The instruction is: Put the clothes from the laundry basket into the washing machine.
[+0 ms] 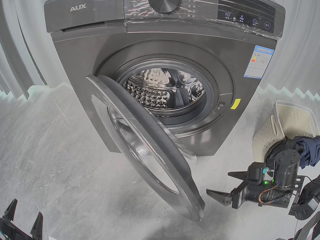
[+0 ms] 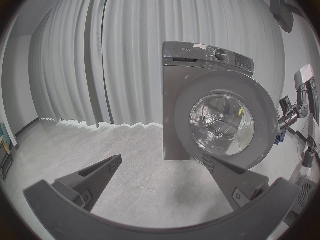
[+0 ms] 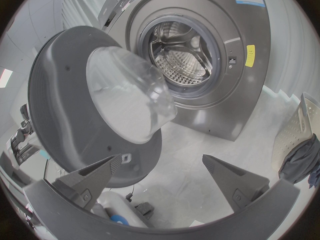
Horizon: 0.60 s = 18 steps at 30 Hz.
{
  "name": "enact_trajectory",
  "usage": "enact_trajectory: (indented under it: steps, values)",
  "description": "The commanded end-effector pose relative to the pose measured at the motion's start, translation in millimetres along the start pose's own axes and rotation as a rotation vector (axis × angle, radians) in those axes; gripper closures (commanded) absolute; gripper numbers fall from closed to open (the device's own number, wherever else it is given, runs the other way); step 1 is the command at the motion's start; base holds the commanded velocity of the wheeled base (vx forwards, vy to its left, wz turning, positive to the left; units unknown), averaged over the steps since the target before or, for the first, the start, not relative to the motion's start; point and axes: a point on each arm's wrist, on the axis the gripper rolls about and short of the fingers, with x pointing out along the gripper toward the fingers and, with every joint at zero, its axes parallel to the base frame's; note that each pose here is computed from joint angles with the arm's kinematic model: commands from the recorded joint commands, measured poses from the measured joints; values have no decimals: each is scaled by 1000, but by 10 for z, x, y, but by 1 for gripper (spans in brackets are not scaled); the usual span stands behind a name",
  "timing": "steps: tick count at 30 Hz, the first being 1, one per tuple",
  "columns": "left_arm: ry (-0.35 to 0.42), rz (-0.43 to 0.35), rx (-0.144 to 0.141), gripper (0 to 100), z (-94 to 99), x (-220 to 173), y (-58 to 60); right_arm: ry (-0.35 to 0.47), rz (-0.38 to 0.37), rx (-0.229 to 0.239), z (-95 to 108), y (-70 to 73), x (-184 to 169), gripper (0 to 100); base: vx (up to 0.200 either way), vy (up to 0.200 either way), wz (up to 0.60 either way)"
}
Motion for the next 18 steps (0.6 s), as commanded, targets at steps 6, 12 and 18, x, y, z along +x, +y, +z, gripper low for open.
enact_trajectory:
  steps: [6,12,18]
  values:
    - [2,0,0,0,-52,2,0,-136,-166,98,394,-259,442,0,0,0,0]
    - [1,0,0,0,-53,0,0,-122,-187,97,384,-268,646,0,0,0,0]
    - [1,0,0,0,-53,0,0,-79,-142,80,280,-134,662,0,0,0,0]
